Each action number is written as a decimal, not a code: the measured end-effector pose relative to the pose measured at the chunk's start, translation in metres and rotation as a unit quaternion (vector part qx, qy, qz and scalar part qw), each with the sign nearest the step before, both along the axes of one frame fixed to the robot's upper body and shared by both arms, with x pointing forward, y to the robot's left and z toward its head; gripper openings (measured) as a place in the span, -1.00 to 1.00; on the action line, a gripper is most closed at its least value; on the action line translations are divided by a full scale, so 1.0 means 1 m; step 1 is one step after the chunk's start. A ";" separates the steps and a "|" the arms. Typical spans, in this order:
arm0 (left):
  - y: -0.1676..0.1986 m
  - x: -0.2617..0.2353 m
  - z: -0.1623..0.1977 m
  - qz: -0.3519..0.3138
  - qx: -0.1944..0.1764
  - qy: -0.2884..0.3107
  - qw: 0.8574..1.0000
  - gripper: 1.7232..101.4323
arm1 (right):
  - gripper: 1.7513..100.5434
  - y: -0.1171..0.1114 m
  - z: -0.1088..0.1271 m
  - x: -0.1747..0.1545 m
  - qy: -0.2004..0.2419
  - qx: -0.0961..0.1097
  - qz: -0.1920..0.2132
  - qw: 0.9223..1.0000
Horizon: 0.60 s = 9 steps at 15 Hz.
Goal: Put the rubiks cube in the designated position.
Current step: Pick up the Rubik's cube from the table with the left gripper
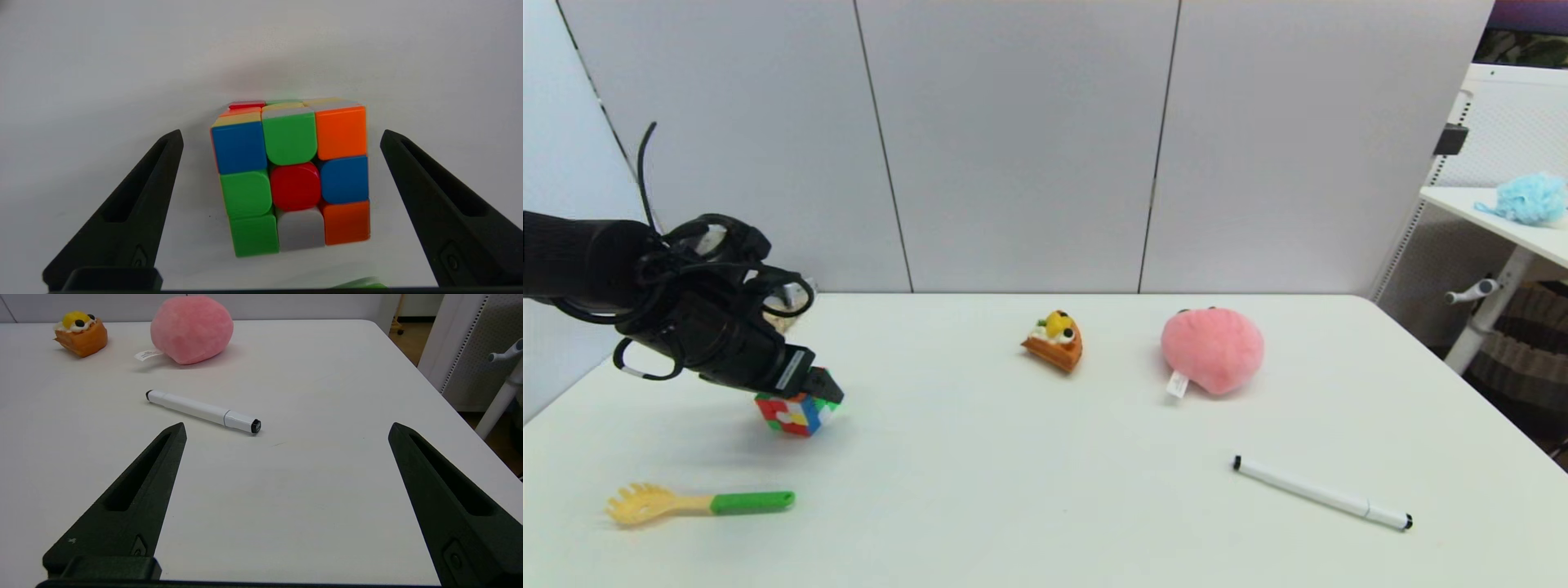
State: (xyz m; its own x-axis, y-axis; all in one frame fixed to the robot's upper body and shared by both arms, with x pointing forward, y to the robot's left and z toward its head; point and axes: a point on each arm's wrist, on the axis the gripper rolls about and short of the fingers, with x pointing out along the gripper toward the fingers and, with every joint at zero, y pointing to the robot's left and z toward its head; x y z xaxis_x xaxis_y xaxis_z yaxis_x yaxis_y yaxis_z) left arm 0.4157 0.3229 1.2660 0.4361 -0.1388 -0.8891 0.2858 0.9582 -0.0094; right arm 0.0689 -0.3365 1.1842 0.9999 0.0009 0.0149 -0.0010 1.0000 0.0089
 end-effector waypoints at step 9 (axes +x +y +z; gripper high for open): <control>-0.001 0.007 -0.013 -0.014 0.008 0.017 1.000 0.29 | 0.95 0.000 0.000 0.000 0.000 0.000 0.000 1.000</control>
State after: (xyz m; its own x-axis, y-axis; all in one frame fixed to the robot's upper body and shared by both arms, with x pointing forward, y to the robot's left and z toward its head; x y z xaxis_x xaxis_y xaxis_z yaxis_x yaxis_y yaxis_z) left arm 0.4227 0.3222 1.2532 0.4019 -0.1356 -0.9056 0.3129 0.9498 -0.0033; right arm 0.0689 -0.3365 1.1842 0.9999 0.0013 0.0149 -0.0014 1.0000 0.0091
